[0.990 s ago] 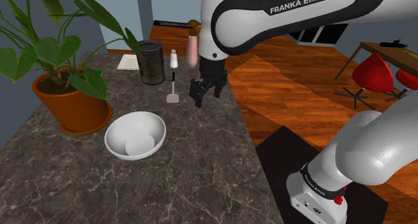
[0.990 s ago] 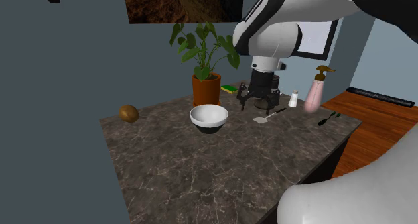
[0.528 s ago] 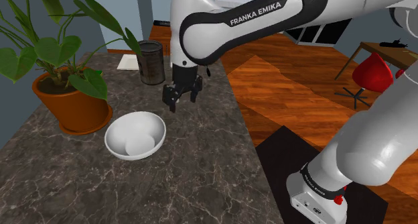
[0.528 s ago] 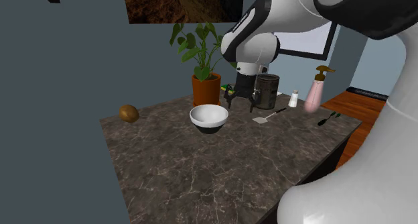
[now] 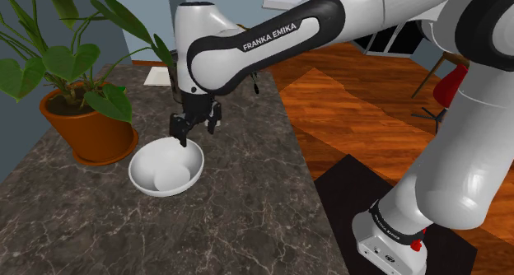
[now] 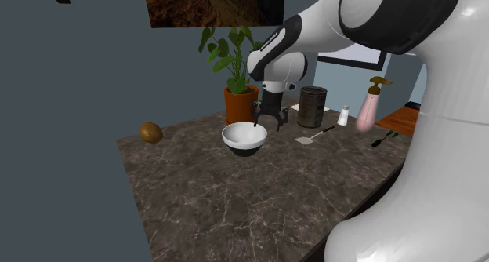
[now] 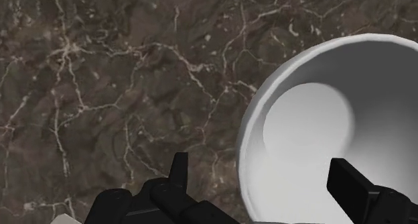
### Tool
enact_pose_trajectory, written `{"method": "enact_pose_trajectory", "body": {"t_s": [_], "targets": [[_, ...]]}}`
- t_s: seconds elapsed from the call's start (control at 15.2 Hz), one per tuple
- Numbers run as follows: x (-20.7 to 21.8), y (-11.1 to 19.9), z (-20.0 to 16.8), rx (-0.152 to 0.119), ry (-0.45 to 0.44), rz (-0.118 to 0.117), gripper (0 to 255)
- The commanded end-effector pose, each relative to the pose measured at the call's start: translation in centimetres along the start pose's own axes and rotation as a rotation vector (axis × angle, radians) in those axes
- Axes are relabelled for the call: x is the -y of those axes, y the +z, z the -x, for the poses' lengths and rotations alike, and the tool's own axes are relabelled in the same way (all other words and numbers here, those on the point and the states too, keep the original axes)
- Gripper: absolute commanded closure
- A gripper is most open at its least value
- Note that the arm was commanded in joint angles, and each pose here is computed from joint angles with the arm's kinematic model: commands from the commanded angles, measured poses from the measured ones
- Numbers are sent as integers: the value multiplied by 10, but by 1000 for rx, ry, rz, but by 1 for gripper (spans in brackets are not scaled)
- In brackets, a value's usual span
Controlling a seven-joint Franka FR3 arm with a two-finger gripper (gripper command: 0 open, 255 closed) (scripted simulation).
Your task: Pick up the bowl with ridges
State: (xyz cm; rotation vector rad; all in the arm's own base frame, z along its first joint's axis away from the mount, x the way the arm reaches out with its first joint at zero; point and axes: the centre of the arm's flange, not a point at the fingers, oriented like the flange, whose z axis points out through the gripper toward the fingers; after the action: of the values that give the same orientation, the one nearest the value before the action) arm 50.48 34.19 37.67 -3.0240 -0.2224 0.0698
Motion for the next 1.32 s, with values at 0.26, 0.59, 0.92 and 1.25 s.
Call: {"method": "enact_pose_trajectory", "body": {"t_s": [0.26,0.59,0.92,1.25], "targets": [[-3,34,-3,-1,0,-1,0],[-2,34,-3,-1,0,-1,255],[-2,34,-3,-1,0,-1,255],[-1,18,-2,-1,0,-1,255]]}}
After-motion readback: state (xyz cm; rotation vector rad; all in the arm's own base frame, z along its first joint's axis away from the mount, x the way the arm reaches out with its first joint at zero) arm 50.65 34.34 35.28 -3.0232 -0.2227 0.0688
